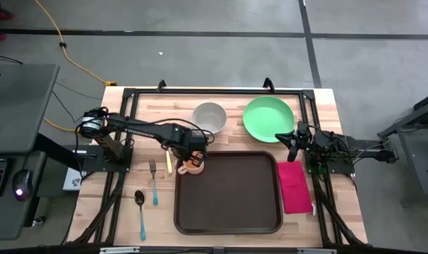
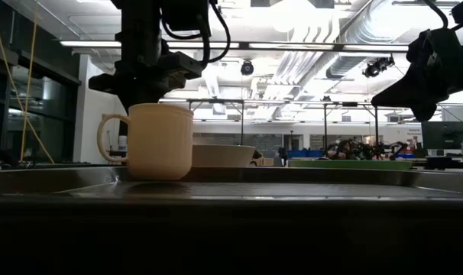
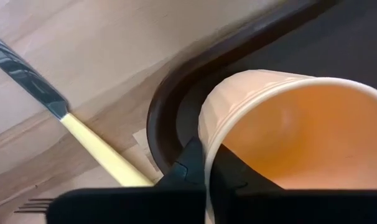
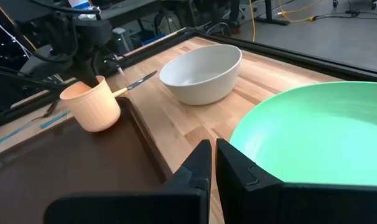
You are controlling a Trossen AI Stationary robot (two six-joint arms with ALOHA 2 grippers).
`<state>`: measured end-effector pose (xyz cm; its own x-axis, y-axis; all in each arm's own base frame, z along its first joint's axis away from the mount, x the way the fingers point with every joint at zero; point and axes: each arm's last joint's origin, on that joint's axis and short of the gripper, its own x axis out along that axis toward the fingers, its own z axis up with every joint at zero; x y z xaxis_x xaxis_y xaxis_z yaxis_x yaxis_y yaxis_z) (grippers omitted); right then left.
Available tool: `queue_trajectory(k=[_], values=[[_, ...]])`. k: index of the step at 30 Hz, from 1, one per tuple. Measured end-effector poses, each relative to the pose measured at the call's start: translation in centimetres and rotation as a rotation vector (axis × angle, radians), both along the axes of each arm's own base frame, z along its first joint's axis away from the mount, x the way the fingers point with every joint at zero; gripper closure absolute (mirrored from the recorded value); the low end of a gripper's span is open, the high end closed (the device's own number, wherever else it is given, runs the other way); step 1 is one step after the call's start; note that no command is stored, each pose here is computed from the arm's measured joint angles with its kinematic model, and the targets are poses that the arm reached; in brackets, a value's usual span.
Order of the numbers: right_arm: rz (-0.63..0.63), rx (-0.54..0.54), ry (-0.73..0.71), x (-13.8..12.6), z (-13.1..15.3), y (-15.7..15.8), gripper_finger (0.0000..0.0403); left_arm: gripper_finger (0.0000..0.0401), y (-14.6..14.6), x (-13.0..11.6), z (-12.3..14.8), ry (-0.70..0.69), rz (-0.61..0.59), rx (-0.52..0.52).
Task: Set up tray
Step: Put the peach mug on the black tray
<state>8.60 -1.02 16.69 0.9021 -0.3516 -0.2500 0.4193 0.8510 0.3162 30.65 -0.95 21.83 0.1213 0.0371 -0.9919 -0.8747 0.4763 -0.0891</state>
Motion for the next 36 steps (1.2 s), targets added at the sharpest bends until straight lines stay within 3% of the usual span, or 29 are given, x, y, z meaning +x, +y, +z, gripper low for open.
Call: queue_trajectory(k=[8, 15, 24, 36], values=[[-0.005, -0.001, 0.000, 0.0, 0.0, 0.0, 0.0402, 0.0381, -0.8, 0.0, 0.0, 0.001, -0.012, -0.007], [-0.008, 0.012, -0.005, 0.0, 0.0, 0.0, 0.0402, 0.0353, -1.4, -0.3, 0.0, 0.019, 0.001, -0.008], [-0.009, 0.012, -0.005, 0.0, 0.0, 0.0, 0.0402, 0.0366, -1.4, -0.3, 0.0, 0.017, 0.003, -0.001], [-0.006, 0.007, 0.000, 0.0, 0.0, 0.0, 0.0402, 0.0338, -1.4, -0.3, 0.0, 0.017, 0.005, -0.001]])
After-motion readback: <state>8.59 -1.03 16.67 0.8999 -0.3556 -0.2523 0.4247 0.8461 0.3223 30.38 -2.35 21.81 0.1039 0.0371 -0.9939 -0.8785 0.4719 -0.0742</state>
